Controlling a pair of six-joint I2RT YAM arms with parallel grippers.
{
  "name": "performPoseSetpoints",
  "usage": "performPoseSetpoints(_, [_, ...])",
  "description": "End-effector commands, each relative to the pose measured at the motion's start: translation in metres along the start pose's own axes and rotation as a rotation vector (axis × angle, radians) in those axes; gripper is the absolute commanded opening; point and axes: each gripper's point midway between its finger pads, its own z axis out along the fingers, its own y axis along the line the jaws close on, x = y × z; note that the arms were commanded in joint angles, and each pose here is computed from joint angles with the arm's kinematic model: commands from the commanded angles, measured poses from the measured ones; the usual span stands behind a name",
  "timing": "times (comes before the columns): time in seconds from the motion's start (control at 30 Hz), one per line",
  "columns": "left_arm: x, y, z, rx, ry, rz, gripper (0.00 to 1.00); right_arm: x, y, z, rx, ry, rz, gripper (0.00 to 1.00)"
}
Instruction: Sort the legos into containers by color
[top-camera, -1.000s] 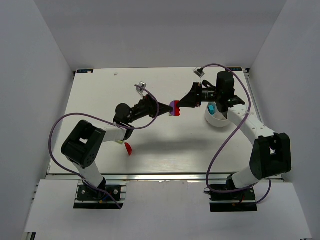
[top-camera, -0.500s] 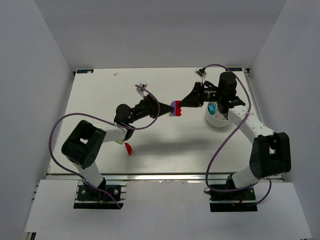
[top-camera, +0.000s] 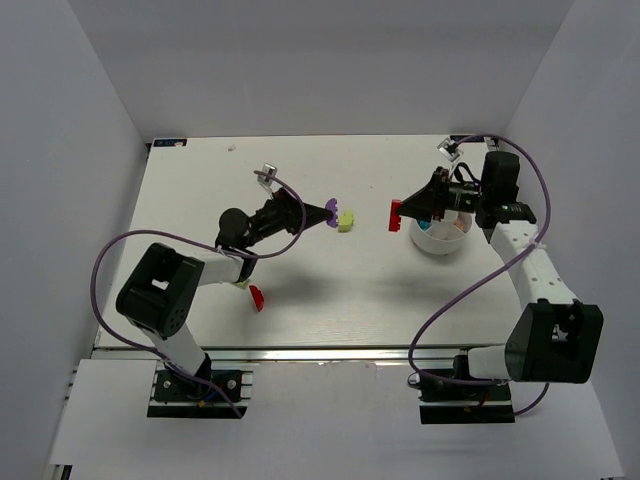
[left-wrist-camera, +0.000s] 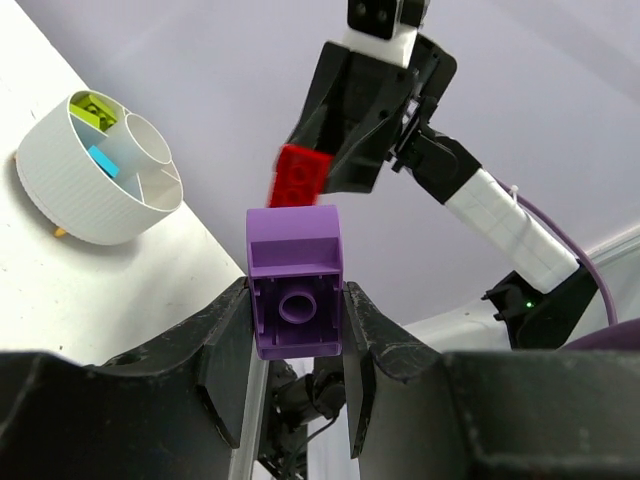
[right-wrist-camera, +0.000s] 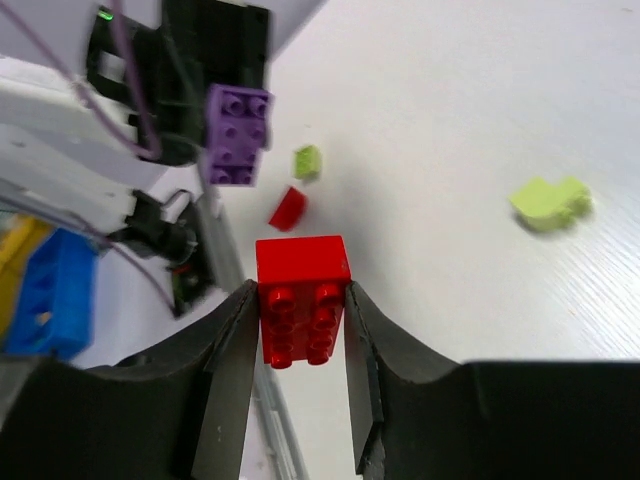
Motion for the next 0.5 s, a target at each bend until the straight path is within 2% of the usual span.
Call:
performPoseSetpoints(0.0, [-0.009, -0.035, -0.006, 0.088, -0.020, 0.150, 0.00, 0.019, -0.021, -0.020, 0.190, 0.091, -0.252, 0.00])
performPoseSetpoints(0.07, [-0.009, -0.032, -0.007, 0.044, -0.012, 0.153, 0.00, 0.031, -0.029, -0.041, 0.236, 0.126, -0.342, 0.00])
performPoseSetpoints(0.1, [-0.008, -0.029, -0.008, 0.027, -0.008, 0.181, 0.00, 0.033, -0.036, -0.046, 0.243, 0.159, -0.483, 0.00])
performPoseSetpoints(0.17, [-0.007, -0.028, -0.010, -0.007, 0.001, 0.181, 0.00, 0.030, -0.061, -0.059, 0.383, 0.189, -0.530, 0.00])
performPoseSetpoints(0.23, [-0.006, -0.027, -0.012, -0.041, 0.012, 0.192, 0.00, 0.019, -0.082, -0.074, 0.553, 0.162, -0.449, 0.00])
performPoseSetpoints(0.3, [-0.006, -0.025, -0.014, -0.065, 0.017, 0.218, 0.00, 0.005, -0.086, -0.079, 0.620, 0.130, -0.432, 0.00])
performPoseSetpoints(0.37, [-0.007, -0.028, -0.016, -0.088, 0.016, 0.227, 0.00, -0.001, -0.088, -0.088, 0.720, 0.073, -0.341, 0.00])
performPoseSetpoints(0.47, [-0.006, -0.026, -0.020, -0.117, 0.012, 0.245, 0.00, 0.011, -0.093, -0.095, 0.804, 0.018, -0.230, 0.00])
